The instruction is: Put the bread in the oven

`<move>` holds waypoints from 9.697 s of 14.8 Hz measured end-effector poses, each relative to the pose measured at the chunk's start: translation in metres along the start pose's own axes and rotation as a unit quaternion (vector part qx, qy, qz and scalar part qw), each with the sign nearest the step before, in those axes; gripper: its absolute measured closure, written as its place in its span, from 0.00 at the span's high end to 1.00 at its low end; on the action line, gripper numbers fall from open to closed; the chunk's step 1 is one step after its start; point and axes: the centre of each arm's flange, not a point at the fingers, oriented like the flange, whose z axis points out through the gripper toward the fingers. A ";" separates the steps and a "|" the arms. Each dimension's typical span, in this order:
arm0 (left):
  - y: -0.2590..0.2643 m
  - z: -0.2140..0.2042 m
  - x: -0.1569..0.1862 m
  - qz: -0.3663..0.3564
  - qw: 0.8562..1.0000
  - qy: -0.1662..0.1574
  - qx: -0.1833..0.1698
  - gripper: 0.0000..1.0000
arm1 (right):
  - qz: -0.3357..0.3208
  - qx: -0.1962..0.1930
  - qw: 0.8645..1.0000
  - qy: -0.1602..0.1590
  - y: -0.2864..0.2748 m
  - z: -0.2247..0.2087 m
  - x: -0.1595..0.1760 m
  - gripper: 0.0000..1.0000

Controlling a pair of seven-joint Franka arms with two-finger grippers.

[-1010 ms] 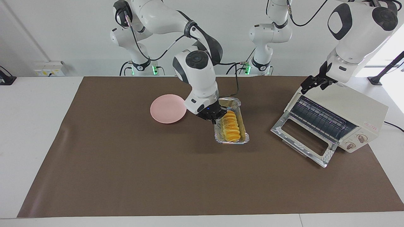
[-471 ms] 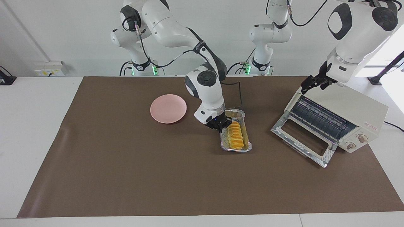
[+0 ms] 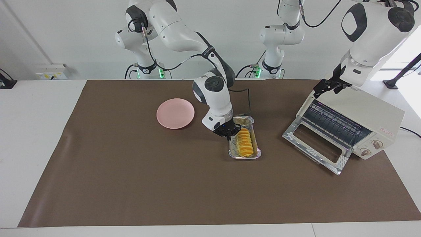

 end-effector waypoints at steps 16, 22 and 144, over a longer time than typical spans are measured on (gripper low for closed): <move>0.158 0.000 -0.035 0.052 0.995 0.082 -0.019 1.00 | -0.091 -0.035 0.994 -0.047 0.253 -0.254 0.109 1.00; 0.302 0.105 -0.060 0.093 0.991 0.091 -0.024 1.00 | -0.164 -0.063 0.980 -0.093 0.360 -0.291 0.111 1.00; -0.008 -0.032 0.005 0.074 0.997 0.028 -0.007 1.00 | -0.093 -0.110 0.986 -0.085 0.361 -0.362 0.044 1.00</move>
